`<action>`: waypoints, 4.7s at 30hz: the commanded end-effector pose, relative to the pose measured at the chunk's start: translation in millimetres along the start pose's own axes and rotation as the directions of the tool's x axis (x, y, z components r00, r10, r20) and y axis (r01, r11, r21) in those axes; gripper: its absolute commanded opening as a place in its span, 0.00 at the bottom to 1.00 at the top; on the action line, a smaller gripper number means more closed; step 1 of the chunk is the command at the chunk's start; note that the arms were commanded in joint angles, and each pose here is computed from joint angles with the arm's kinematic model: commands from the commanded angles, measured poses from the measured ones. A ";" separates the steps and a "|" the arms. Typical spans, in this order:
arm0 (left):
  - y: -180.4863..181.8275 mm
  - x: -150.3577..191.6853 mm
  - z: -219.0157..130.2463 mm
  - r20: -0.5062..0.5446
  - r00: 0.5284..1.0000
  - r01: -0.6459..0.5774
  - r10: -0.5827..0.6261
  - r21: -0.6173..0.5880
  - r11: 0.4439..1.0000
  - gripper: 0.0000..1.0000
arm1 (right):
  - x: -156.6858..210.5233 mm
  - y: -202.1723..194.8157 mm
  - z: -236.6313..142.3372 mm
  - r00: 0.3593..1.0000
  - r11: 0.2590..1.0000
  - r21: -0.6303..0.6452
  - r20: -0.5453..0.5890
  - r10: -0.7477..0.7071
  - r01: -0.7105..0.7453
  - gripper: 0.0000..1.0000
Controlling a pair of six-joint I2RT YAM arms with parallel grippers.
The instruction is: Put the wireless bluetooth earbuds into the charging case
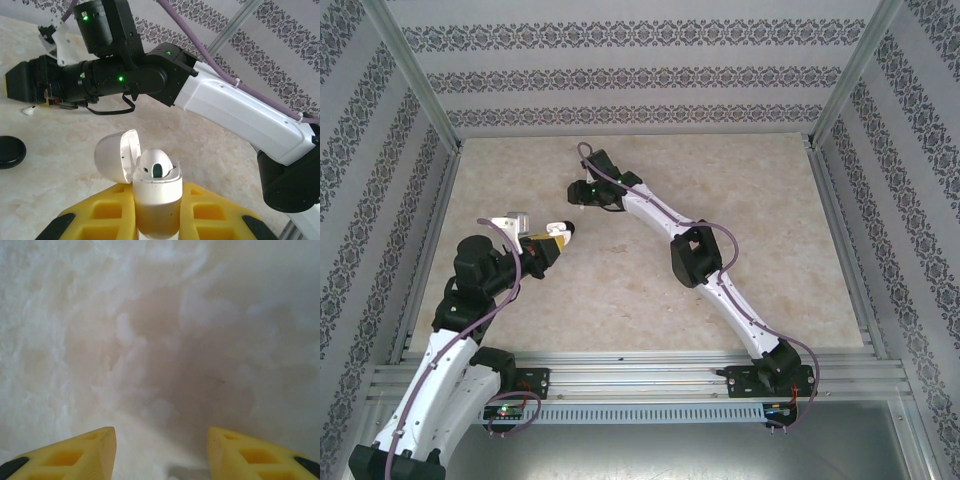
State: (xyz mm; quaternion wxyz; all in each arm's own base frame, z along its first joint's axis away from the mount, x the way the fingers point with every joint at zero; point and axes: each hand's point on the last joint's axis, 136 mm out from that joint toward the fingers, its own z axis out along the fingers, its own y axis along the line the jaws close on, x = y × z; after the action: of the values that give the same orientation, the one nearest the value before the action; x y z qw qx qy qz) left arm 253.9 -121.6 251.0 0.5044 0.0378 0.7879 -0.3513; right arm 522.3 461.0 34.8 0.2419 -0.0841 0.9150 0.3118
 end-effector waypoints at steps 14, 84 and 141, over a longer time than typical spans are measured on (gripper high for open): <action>-8.6 -8.5 -11.9 0.043 0.999 -0.010 0.009 0.018 1.000 0.02 | 51.5 -0.7 -28.2 0.953 0.959 0.130 -0.205 -0.222 0.252 0.37; -6.2 0.1 -12.0 0.033 0.999 -0.027 0.026 0.021 0.999 0.02 | 164.5 -37.5 -211.6 0.924 0.894 0.442 -0.367 0.105 0.073 0.35; -53.7 0.6 -15.7 0.078 0.993 -0.109 0.089 0.317 0.942 0.04 | 155.9 -45.4 -208.1 0.906 0.878 0.463 -0.413 0.094 0.120 0.10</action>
State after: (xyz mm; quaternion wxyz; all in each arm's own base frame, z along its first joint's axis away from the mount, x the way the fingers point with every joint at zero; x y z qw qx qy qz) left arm 225.3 -144.7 256.3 0.5023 0.1088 0.7488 -0.4186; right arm 307.5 296.6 29.3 -0.0053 -0.1053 0.9944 0.0102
